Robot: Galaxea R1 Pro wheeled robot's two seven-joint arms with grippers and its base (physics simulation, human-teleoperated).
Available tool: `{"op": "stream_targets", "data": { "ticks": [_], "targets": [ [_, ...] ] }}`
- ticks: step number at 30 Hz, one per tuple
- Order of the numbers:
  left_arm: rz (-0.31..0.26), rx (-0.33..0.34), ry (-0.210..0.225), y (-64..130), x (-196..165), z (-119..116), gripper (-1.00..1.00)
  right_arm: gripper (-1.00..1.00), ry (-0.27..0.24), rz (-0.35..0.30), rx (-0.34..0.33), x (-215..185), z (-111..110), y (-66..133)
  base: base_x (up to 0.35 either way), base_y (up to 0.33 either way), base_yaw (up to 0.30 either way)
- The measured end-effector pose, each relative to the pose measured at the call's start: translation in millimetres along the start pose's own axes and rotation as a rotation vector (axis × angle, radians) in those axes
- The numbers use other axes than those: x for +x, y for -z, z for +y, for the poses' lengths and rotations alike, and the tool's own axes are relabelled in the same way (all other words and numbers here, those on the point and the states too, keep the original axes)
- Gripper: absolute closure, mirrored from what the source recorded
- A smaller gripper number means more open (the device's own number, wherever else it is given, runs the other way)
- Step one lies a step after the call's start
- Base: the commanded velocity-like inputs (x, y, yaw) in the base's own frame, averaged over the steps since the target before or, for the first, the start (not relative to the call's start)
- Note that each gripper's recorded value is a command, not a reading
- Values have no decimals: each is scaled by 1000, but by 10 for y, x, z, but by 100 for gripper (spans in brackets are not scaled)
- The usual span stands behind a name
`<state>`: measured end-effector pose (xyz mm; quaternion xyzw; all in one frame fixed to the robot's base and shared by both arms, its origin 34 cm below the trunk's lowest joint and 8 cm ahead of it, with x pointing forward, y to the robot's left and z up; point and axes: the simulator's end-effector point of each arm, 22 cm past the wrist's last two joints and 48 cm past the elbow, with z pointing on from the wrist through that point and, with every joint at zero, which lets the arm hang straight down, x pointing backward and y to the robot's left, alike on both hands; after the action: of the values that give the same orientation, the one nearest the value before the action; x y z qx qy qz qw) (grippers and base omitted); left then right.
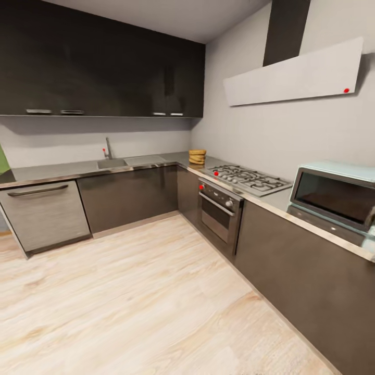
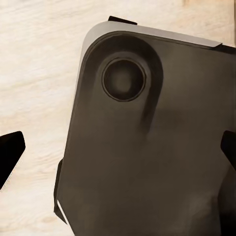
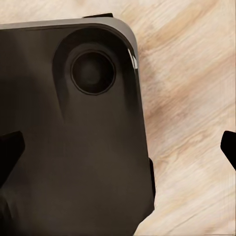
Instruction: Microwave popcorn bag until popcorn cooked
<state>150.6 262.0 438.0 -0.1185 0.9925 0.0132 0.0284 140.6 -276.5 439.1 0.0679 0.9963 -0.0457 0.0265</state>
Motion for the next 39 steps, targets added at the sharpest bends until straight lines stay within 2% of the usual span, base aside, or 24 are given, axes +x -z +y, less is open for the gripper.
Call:
{"op": "stream_targets", "data": {
  "ticks": [5, 15, 20, 31, 39],
  "targets": [
    [3, -1, -1, 1, 8, 16, -100, -100, 12, -1, -2, 0, 8, 1, 125, 23, -231],
    [15, 4, -3, 2, 37, 9, -100, -100, 37, -2, -18, -6, 24, 0, 307, 140, -11],
    [19, 7, -7, 2, 46, 13, -100, -100, 98, -7, -31, -12, 60, 1, 312, 158, 0],
    [31, 10, -19, 3, 78, -10, -100, -100, 100, -10, -33, -20, 82, 3, 312, 158, -5],
    [36, 8, -22, 3, 87, -7, -100, -100, 88, -8, -30, -13, 85, 4, 312, 173, -205]
  ]
}}
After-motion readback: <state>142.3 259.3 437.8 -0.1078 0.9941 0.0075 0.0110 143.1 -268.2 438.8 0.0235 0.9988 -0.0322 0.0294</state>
